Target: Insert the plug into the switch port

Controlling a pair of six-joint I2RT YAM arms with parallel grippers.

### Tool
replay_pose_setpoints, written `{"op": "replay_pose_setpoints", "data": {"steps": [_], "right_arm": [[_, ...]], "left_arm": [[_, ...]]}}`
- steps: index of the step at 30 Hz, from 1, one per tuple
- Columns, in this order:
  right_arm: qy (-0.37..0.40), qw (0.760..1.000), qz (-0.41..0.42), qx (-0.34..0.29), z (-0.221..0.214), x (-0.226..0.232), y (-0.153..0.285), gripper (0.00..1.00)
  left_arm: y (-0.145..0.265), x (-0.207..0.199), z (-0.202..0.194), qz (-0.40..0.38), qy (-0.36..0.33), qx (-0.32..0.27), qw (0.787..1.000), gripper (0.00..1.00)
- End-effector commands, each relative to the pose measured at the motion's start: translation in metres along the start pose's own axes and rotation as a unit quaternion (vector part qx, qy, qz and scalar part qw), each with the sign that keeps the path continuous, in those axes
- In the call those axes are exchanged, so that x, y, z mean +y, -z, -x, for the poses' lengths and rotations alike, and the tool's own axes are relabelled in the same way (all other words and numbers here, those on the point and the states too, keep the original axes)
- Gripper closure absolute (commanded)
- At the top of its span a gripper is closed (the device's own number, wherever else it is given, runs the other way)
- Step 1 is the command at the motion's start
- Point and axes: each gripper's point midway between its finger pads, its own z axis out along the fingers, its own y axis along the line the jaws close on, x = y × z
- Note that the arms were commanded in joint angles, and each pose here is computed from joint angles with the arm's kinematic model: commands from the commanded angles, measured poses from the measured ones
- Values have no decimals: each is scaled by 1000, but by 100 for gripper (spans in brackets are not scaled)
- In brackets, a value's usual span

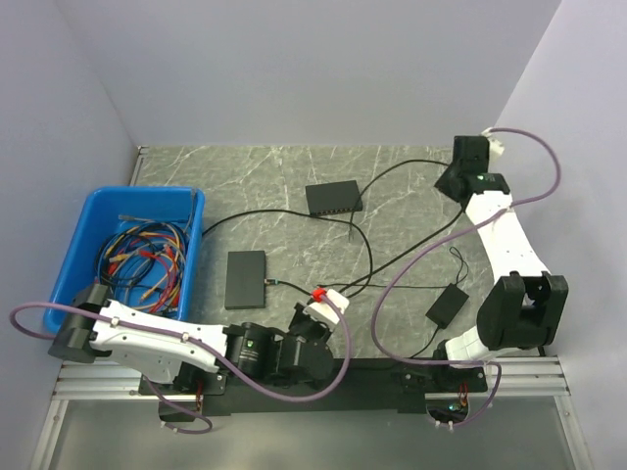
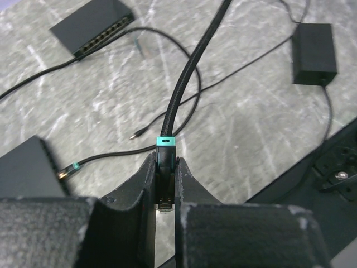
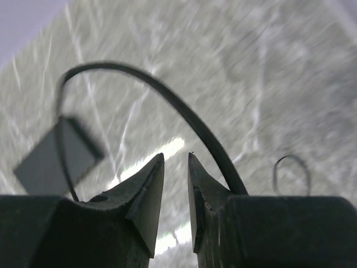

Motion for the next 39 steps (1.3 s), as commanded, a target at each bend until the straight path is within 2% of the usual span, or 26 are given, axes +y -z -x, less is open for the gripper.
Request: {"op": "replay_pose_setpoints", "data": {"steps": [1, 6, 10, 13, 15, 16, 17, 18, 19, 20, 21, 22, 23, 26, 29, 32, 33, 36, 38, 39], "right_arm": [[-21, 994, -58, -88, 59, -23, 21, 68], [-44, 989, -91, -109, 83, -45, 24, 67], [-38, 994, -64, -79, 61, -41, 14, 63], [-17, 999, -2, -33, 21, -23, 7, 55], [4, 998, 52, -33, 10, -4, 20, 49], [49, 991, 122, -23, -9, 27, 30, 46], [71, 983, 165, -41, -8, 45, 51, 36], [110, 972, 200, -50, -13, 61, 66, 29], [146, 948, 277, -47, -29, 100, 95, 28], [163, 929, 327, -56, -32, 116, 121, 27], [180, 910, 368, -60, -38, 129, 140, 26], [193, 878, 435, -54, -50, 147, 165, 25], [193, 859, 471, -63, -50, 151, 187, 25], [195, 805, 556, -68, -63, 153, 226, 24], [193, 770, 605, -60, -82, 147, 247, 23], [187, 754, 628, -38, -102, 141, 251, 23], [189, 752, 631, -26, -112, 137, 247, 23], [201, 733, 649, -12, -132, 128, 253, 24], [208, 705, 677, -24, -137, 125, 271, 25], [219, 679, 700, -16, -148, 123, 282, 25]], "left_arm": [[9, 28, -9, 41, 2, 3, 999, 100], [14, 44, -17, 65, 16, 12, 998, 100], [13, 44, -28, 61, 14, 20, 998, 100], [7, 38, -36, 59, 4, 20, 998, 100], [3, 33, -41, 57, -7, 21, 998, 100], [0, 27, -49, 51, -20, 32, 998, 100], [-1, 24, -52, 44, -38, 38, 998, 100], [-5, 15, -59, 33, -45, 43, 998, 100], [-5, 6, -65, 11, -52, 55, 997, 100], [-6, 3, -74, -5, -75, 63, 995, 100], [-6, -7, -70, -28, -61, 57, 996, 100], [-5, -14, -71, -50, -60, 57, 995, 100], [0, -25, -81, -97, -77, 73, 990, 100], [11, -40, -75, -181, -54, 72, 979, 100], [20, -38, -64, -232, -24, 64, 970, 100], [25, -26, -43, -272, 20, 35, 961, 100], [36, -26, -30, -309, 38, 23, 950, 99], [38, -10, -16, -325, 64, 4, 944, 100], [34, -1, -16, -316, 67, 10, 946, 100], [33, -1, -18, -317, 67, 14, 946, 100]]}}
